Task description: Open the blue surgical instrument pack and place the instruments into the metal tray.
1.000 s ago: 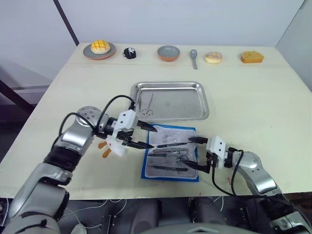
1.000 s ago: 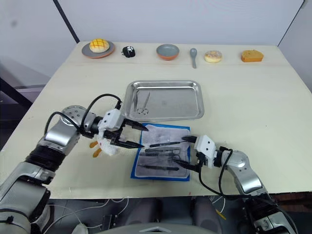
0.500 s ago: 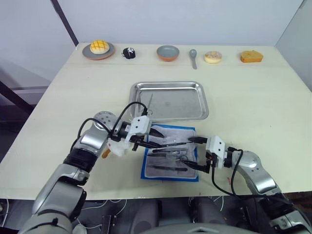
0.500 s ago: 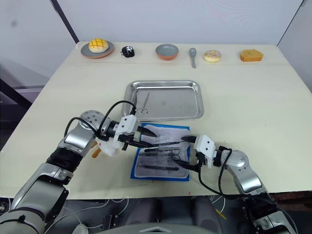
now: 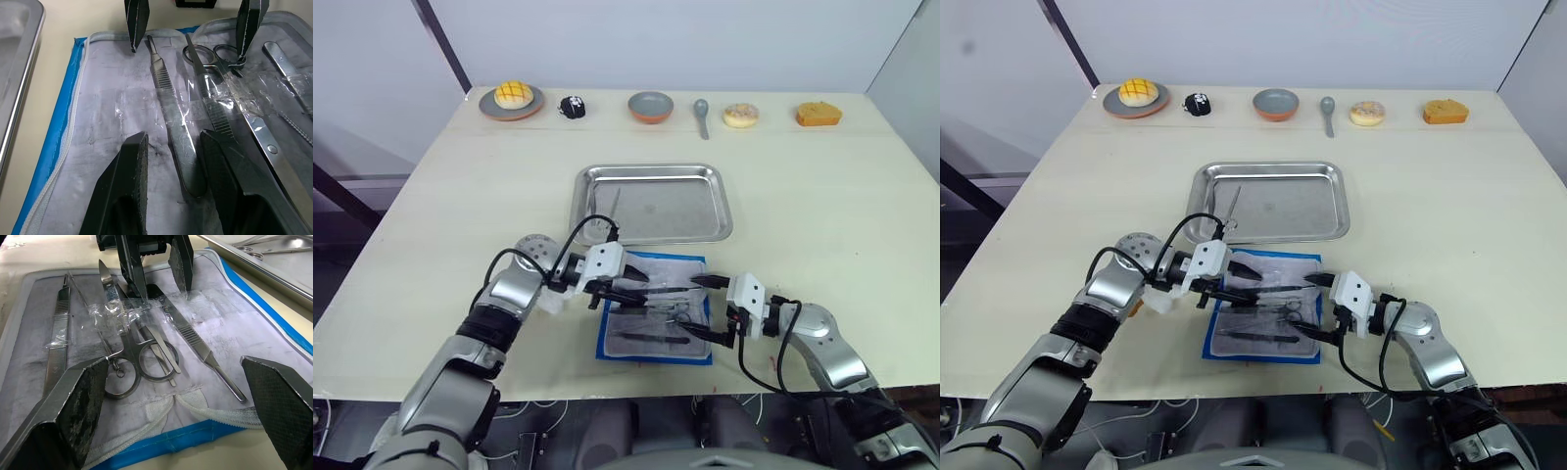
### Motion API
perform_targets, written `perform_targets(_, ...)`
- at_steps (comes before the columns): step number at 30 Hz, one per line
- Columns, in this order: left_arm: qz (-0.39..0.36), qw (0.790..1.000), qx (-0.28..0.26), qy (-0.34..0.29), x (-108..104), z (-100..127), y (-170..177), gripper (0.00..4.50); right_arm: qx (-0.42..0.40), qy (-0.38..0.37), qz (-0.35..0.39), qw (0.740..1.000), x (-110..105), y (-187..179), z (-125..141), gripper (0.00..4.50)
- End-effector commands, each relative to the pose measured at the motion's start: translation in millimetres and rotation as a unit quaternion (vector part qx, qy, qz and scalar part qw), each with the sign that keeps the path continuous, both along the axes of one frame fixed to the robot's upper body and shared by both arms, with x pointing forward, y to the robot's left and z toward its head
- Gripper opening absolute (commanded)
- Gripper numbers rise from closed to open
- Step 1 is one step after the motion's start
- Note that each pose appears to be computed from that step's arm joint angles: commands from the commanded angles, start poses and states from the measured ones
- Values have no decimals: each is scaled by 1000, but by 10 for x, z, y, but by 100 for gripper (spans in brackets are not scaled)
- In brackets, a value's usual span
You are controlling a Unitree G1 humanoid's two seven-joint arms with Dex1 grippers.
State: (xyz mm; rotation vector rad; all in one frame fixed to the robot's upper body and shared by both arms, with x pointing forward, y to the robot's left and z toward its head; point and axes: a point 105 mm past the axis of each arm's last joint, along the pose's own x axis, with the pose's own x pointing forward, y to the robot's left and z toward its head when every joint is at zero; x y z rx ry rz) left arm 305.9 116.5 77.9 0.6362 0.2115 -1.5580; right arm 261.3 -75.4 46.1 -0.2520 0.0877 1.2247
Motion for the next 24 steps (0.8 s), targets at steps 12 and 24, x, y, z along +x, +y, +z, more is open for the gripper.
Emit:
perform_targets(12, 32, 999, 14, 21, 18, -147, 123, 0, -63, 87, -27, 994, -117, -155, -486, 450)
perform_targets(24, 6, 999, 39, 17, -2, 192, 86, 0, -63, 87, -26, 994, -110, -145, -488, 450)
